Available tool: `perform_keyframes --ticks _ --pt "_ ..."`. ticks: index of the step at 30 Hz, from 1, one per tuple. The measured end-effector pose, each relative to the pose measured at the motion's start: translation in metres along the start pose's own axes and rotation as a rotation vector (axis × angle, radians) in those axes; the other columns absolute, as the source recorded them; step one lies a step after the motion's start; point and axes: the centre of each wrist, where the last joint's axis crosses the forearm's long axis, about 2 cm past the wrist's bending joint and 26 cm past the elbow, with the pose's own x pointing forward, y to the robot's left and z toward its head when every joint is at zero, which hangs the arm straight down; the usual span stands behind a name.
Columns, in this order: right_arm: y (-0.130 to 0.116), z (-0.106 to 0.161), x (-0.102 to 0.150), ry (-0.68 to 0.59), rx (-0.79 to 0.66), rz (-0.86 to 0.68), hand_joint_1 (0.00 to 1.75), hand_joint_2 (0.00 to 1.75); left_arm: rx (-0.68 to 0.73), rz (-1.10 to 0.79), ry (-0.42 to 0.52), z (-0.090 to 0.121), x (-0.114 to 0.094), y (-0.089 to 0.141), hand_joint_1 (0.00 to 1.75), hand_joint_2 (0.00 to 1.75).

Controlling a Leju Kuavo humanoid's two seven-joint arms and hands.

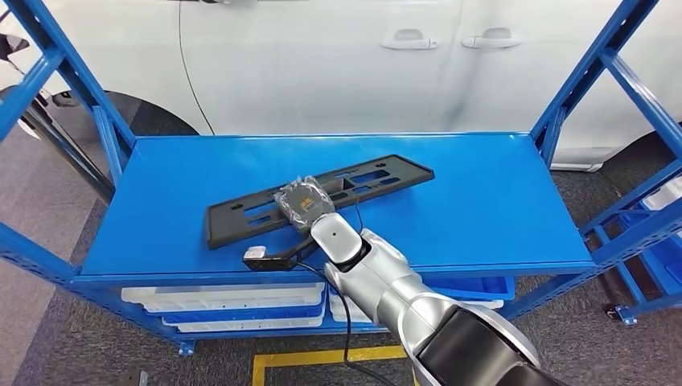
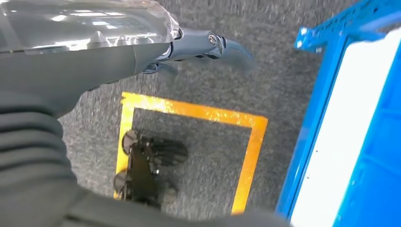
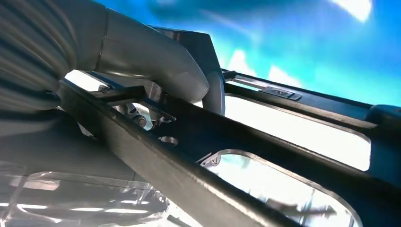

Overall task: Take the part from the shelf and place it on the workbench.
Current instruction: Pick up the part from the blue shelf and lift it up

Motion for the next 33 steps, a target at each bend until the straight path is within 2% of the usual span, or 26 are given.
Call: perform_keyframes --ticks 5,9,13,15,17,19,22,24,26,33 --pt "-0.028 -0.008 -0.013 -0.010 -0.230 -0.172 1.75 1.75 0.011 -0.020 0.004 -0.001 0.001 0.000 0.00 1.75" --pt "-0.076 -0.009 -0.037 -0.054 -0.522 -0.467 1.75 1.75 0.007 -0.021 -0.014 -0.001 0.003 0.000 0.00 1.75" --pt "-0.118 0.021 -0.065 -0.187 -0.898 -0.880 1.75 1.75 0.005 -0.021 -0.014 -0.002 0.003 0.002 0.00 1.75" --pt "-0.136 0.041 -0.075 -0.263 -1.056 -0.987 1.75 1.75 0.006 -0.022 -0.015 -0.002 0.005 0.004 0.00 1.75" --pt "-0.147 0.059 -0.081 -0.341 -1.142 -1.044 1.75 1.75 0.011 -0.018 -0.015 -0.002 0.005 0.005 0.00 1.75" --pt "-0.144 0.076 -0.081 -0.479 -1.145 -1.202 1.75 1.75 0.024 -0.006 -0.017 -0.002 0.005 0.007 0.00 1.75" --pt "-0.133 0.105 -0.069 -0.837 -1.085 -1.582 1.75 1.75 0.040 0.013 -0.026 -0.001 0.003 0.014 0.00 1.75" --pt "-0.126 0.121 -0.058 -1.017 -1.042 -1.699 1.75 1.75 0.044 0.021 -0.032 0.001 0.002 0.018 0.00 1.75" --pt "-0.118 0.133 -0.046 -1.093 -0.987 -1.725 1.75 1.75 0.048 0.029 -0.035 0.002 0.000 0.021 0.00 1.75" --pt "-0.083 0.153 -0.011 -1.169 -0.804 -1.794 1.75 1.75 0.056 0.051 0.002 0.006 -0.007 0.024 0.00 1.75"
